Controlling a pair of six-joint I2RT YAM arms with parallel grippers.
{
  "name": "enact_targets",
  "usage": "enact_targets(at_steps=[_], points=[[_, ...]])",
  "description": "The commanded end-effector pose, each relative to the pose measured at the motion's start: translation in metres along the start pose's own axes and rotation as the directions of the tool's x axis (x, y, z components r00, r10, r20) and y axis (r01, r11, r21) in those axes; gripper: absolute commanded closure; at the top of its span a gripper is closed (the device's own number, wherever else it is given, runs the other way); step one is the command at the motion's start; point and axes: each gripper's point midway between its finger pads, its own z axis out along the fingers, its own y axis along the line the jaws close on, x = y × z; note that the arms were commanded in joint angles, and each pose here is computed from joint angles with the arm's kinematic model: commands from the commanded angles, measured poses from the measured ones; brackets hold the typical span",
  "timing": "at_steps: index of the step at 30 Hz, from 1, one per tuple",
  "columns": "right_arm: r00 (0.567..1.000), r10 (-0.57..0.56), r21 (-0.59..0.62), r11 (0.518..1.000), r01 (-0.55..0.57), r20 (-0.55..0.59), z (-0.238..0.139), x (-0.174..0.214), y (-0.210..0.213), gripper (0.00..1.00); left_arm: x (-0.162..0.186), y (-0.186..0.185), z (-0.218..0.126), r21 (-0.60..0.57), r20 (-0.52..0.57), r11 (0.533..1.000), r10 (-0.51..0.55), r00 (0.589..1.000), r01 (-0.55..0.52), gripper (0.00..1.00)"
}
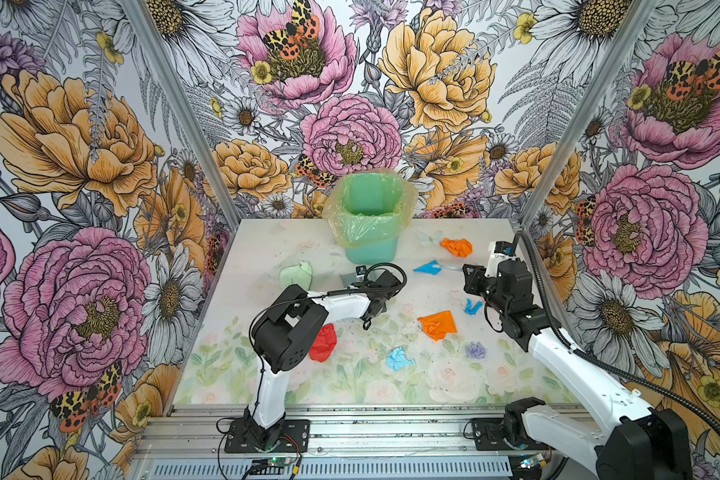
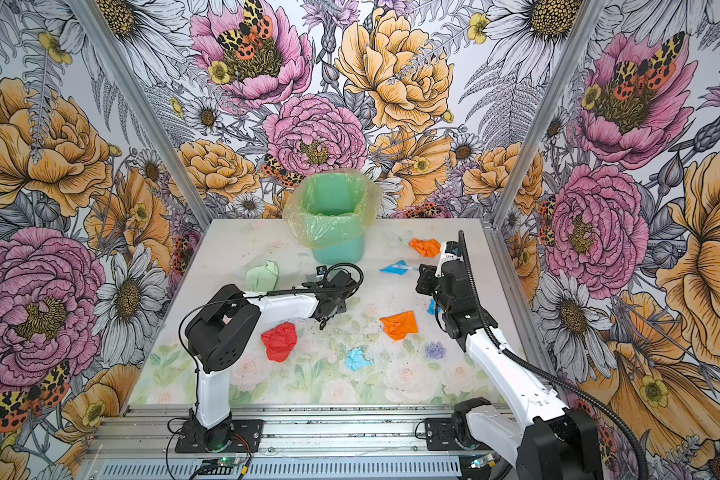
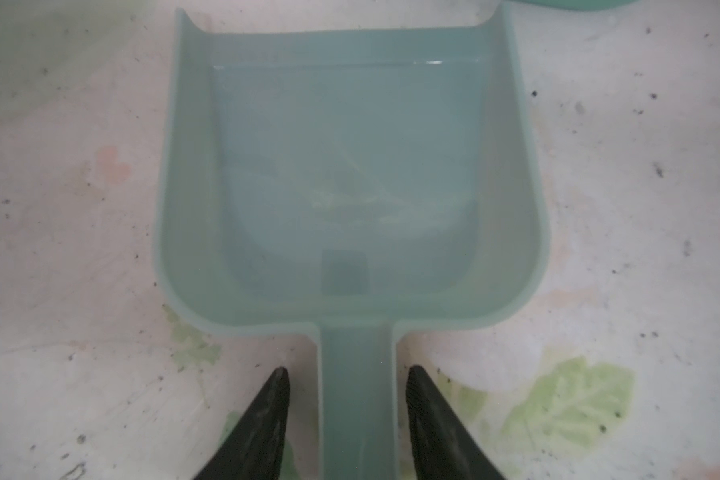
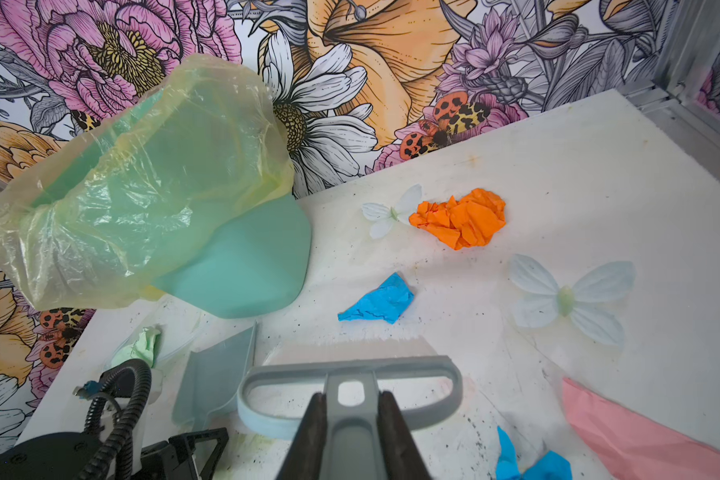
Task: Sweep away the paper scraps from the table
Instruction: 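Lower the left gripper and grasp the pale green dustpan handle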
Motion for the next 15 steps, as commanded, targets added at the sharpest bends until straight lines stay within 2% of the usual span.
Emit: enact_targets(at_steps=[1,5,13,15], points=[[1.000,0.007,-0.030,1.000,-0.007,0.015,0.0018,-0.0054,0.0080,1.00,-0.0013,0.0019,0.0095,-0.016,0.001,1.000,0.000,1.000,0.000,0.53],[1.000,0.008,-0.029,1.000,-0.008,0.015,0.0031,-0.0056,0.0078,1.00,-0.0007,0.0028,0.0132,-0.020,-0.004,1.000,0.001,1.000,-0.002,0.53],[1.000,0.010,-0.033,0.999,-0.010,0.007,0.0074,-0.0054,0.0095,1.00,0.0007,0.0008,0.0182,-0.016,-0.016,1.000,0.015,1.000,-0.015,0.66],[1.000,0.010,-0.032,0.999,-0.010,0.005,0.0087,-0.0051,0.0093,1.00,-0.0003,0.0000,0.0178,-0.012,-0.013,1.000,0.020,1.000,-0.020,0.71]])
